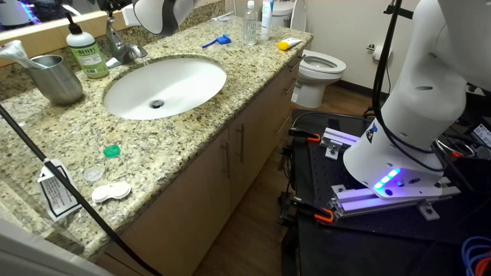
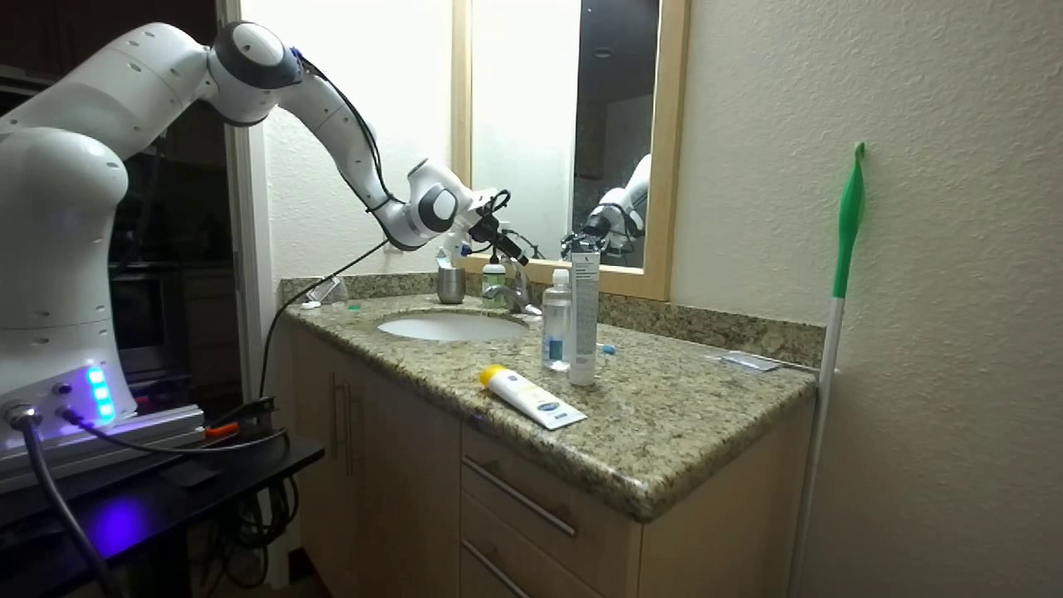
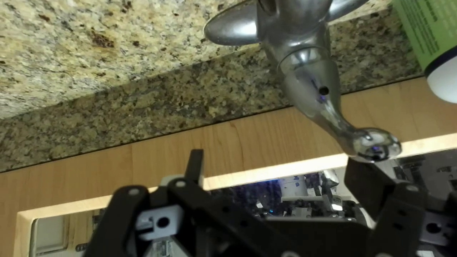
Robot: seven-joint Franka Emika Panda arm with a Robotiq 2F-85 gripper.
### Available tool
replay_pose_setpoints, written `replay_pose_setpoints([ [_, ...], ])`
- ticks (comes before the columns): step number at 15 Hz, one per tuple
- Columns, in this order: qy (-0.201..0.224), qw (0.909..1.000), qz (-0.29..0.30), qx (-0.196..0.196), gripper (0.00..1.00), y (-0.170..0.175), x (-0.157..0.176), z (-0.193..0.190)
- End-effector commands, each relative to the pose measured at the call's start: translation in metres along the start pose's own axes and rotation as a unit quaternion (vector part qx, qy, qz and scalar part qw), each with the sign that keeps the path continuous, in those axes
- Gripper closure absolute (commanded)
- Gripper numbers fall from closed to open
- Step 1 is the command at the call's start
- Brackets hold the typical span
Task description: Push the faucet handle downwards
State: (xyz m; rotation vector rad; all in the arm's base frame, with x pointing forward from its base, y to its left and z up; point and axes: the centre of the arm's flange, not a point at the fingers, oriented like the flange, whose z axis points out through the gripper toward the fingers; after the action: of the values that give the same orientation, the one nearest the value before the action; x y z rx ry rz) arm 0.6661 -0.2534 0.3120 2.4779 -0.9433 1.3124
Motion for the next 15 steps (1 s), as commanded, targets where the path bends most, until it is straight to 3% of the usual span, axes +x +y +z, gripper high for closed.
replay_pose_setpoints([
  [1,0.000,1.0000,0.000,-0.001,0.00,0.001,0.000,0.000],
  [5,-0.098,0.9947,0.019,-0.025,0.00,0.004,0.001,0.015],
  [9,-0.152,0.9873,0.043,-0.017,0.00,0.006,0.017,0.020],
  [12,-0.202,0.9773,0.061,-0.021,0.00,0.008,0.025,0.022],
  [15,-0.245,0.9642,0.079,-0.062,0.00,0.004,0.026,0.026],
])
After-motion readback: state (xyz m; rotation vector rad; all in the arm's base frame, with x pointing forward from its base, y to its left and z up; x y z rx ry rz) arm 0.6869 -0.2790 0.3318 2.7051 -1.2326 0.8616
